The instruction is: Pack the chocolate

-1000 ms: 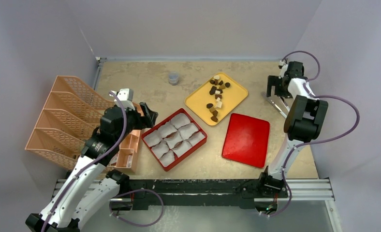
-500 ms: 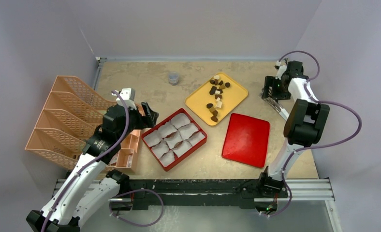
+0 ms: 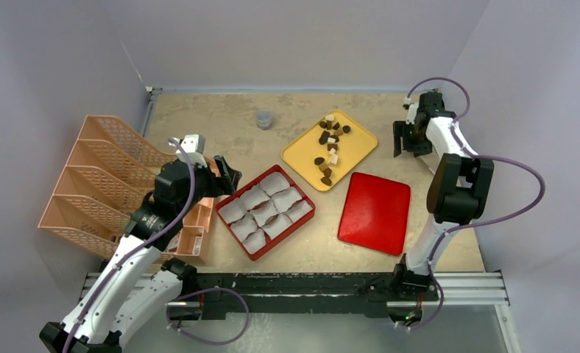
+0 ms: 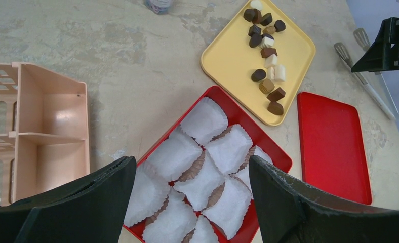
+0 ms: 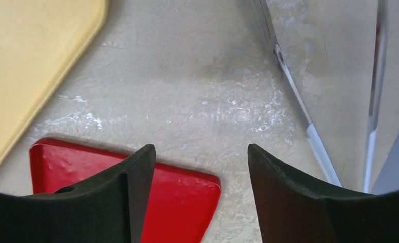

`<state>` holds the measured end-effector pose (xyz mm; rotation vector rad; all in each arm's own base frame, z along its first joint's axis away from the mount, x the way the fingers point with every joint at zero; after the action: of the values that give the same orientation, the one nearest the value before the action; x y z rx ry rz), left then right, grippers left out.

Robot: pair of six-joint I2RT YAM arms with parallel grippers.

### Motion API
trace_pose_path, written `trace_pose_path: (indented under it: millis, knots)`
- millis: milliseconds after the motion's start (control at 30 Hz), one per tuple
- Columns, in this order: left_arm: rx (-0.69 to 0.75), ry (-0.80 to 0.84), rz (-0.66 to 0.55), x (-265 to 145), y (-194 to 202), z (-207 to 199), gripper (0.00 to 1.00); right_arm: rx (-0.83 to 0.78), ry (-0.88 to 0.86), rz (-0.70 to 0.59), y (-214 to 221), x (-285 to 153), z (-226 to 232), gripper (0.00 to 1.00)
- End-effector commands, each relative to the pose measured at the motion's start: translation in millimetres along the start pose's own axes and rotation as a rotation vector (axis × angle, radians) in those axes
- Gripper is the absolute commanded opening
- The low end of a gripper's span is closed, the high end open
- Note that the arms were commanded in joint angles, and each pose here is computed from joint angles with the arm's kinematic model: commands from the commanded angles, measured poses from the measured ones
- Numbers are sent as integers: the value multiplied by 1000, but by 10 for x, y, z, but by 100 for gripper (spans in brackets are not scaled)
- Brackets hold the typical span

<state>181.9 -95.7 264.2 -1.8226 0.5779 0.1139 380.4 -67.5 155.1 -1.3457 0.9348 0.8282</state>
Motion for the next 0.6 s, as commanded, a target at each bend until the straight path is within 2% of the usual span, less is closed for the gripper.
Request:
trace_pose_path:
  millis: [0, 167, 433, 567]
  knots:
    - [6, 25, -46, -13, -78, -25, 81, -5, 67, 24, -3, -51, -77, 72]
    - [9, 23, -44, -9, -74, -22, 81, 8, 229, -31, -140, -53, -243, 82]
    - [10, 12, -43, -3, -72, -11, 81, -3, 287, -94, -373, 117, -476, 79]
    - [11, 11, -41, -9, -73, -10, 81, 36, 274, -101, -475, 274, -730, 81]
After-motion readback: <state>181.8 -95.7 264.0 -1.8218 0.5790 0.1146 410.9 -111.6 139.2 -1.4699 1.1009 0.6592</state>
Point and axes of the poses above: each gripper's point midway between its finger pads, its own x axis out along the fingers, its own z axis along the line the jaws close on, y = z × x, the point moved 8 cm from there along -x, back along the fingers, and after that the axes turned 3 degrees about x, right-handed, at the moved point
